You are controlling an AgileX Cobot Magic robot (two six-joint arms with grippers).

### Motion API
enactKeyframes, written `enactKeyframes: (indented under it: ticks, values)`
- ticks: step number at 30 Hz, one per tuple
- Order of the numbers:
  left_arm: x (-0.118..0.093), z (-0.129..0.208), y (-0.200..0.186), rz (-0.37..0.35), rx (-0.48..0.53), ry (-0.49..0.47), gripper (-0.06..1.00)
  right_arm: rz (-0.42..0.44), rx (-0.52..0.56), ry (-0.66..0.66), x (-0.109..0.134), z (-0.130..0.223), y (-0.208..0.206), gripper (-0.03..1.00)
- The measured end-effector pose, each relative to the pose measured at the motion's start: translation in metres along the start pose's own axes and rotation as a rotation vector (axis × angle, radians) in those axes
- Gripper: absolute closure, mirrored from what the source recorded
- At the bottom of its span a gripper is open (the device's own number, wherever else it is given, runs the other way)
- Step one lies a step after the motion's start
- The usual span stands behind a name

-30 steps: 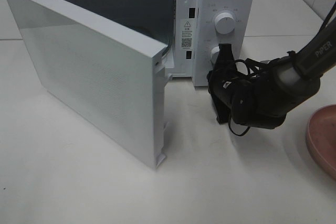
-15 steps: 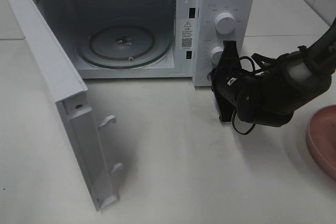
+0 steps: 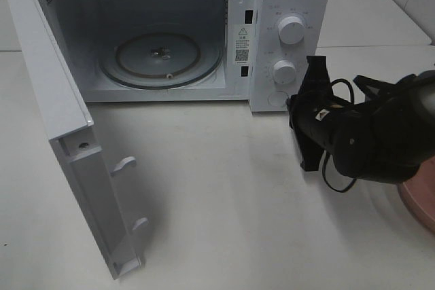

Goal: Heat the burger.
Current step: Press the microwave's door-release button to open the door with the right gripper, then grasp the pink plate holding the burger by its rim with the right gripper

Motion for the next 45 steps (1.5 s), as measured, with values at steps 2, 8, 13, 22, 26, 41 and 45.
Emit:
enactKeyframes:
  ticks: [2, 8, 13, 22, 26, 41, 45]
  values:
    - [0.000, 0.000, 0.000, 0.000, 0.000, 0.000, -0.03, 0.005, 0.000, -0.019, -0.002, -0.004, -0.010, 0.96]
    - [0.000, 0.000, 0.000, 0.000, 0.000, 0.000, -0.03, 0.030, 0.071, -0.150, -0.002, -0.005, -0.041, 0.96]
    - [0.000, 0.000, 0.000, 0.000, 0.000, 0.000, -0.03, 0.066, 0.129, -0.260, 0.002, -0.001, -0.055, 0.96]
    - [0.000, 0.000, 0.000, 0.000, 0.000, 0.000, -0.03, 0.195, 0.319, -0.606, -0.011, 0.012, -0.083, 0.95]
    - [0.000, 0.000, 0.000, 0.000, 0.000, 0.000, -0.03, 0.237, 0.399, -0.729, -0.019, 0.016, -0.092, 0.94]
    - [0.000, 0.000, 0.000, 0.000, 0.000, 0.000, -0.03, 0.331, 0.785, -1.203, -0.046, 0.025, -0.144, 0.93]
    - [0.000, 0.000, 0.000, 0.000, 0.000, 0.000, -0.03, 0.359, 0.856, -1.330, -0.042, 0.023, -0.149, 0.92]
Point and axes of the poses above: a point on each arm's last joint axis where the gripper is mounted, y pointing out along that axis toward the gripper, x along the wrist's bending axis when the last joint is at zero, z = x × y, the point moved 7 cm from there along y, pointing out along that axis toward the gripper, and after that the axes turned 8 degrees about -y, right-handed, at the moved point
